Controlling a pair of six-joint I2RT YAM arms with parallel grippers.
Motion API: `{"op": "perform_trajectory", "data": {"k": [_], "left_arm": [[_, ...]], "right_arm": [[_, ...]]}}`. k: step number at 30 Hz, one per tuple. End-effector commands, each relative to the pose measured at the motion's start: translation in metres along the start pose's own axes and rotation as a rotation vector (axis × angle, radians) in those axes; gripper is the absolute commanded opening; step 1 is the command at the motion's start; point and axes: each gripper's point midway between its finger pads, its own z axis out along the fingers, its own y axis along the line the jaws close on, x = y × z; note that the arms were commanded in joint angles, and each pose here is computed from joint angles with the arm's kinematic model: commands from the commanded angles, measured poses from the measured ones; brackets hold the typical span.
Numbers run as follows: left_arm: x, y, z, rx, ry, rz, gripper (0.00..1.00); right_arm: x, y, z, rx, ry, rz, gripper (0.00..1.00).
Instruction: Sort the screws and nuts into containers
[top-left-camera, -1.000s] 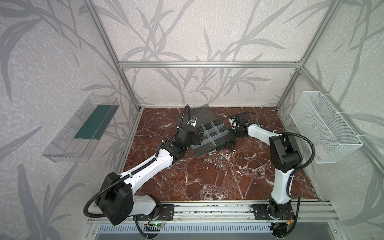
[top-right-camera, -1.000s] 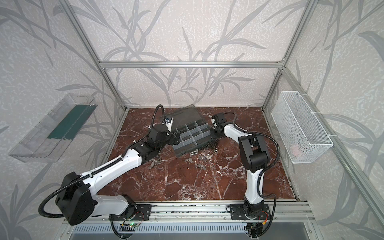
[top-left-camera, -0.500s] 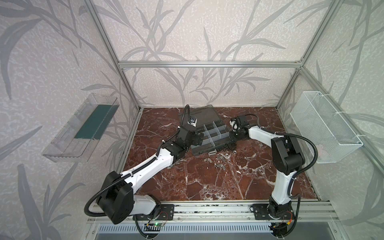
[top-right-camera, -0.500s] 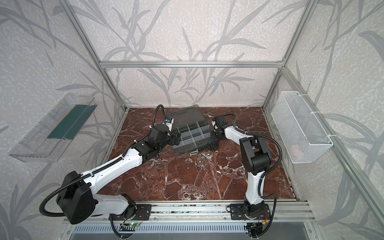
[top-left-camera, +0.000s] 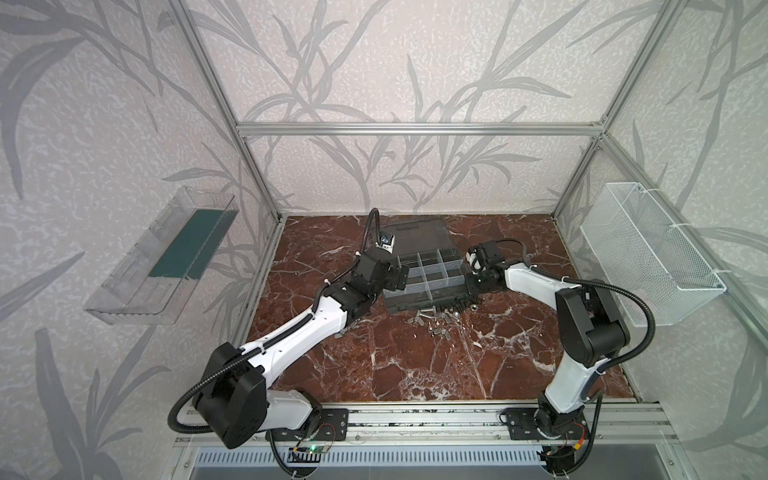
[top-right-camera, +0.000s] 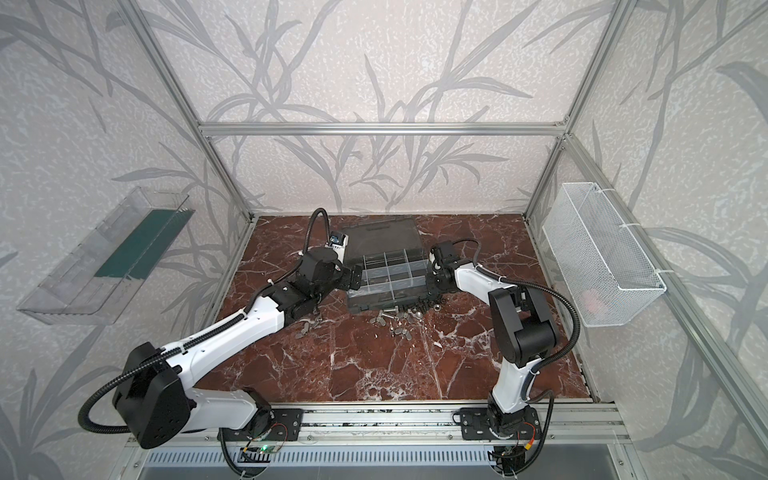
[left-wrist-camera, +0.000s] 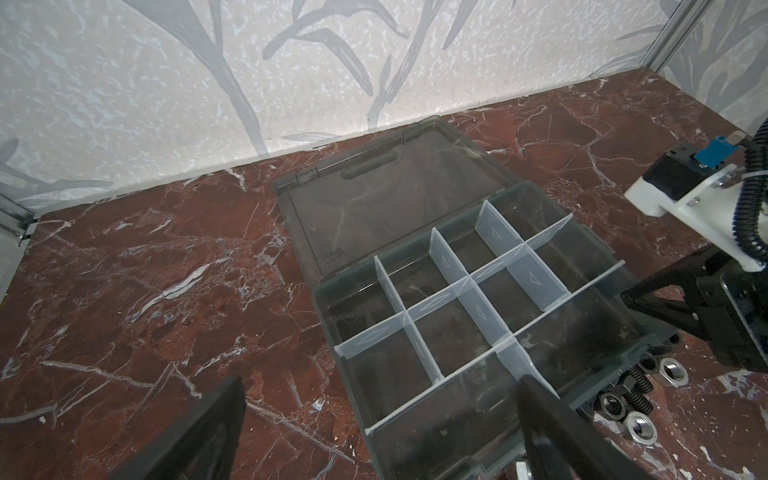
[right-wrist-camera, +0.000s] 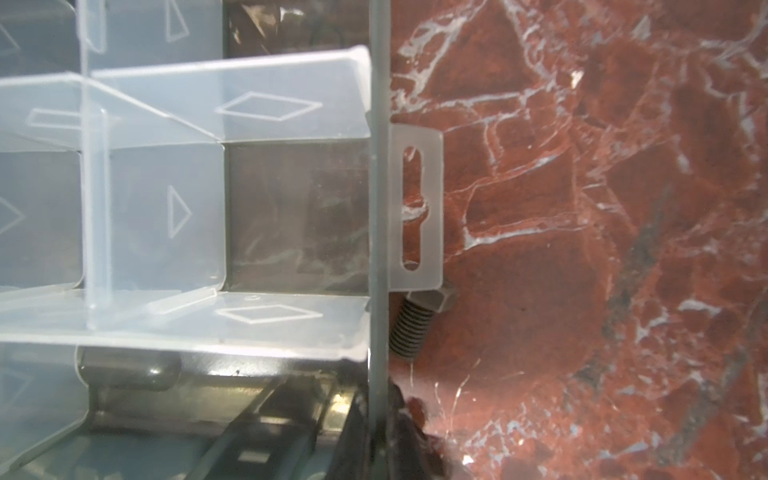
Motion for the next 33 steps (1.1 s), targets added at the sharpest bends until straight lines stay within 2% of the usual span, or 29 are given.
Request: {"op": "perform_trajectory", "data": {"k": [1, 12, 24, 29, 33], "left_arm": [[-0.007, -0.005, -0.002, 0.015, 0.003, -0.017, 0.99], [-0.006, -0.004, -0.005, 0.004, 0.0, -0.001, 0.99], [-0.007, -0.005, -0.005, 0.006, 0.001, -0.003, 0.99], [-0.007, -0.005, -0.004, 0.0, 0.004, -0.003, 0.99], [-0.007, -0.004, -0.004, -0.006, 0.002, -0.002, 0.99]], "right_arm": [[-0.01, 0.02, -0.007, -0.043, -0.01, -0.019, 0.03], [-0.053, 0.033, 0.013, -0.062, -0.066, 0.066, 0.0], [-0.064, 0.017, 0.026, 0.006, -0.049, 0.036, 0.0], [-0.069, 0.016, 0.011, -0.011, -0.07, 0.028, 0.07], [-0.073, 0.017, -0.004, -0.031, -0.087, 0.029, 0.16]]}}
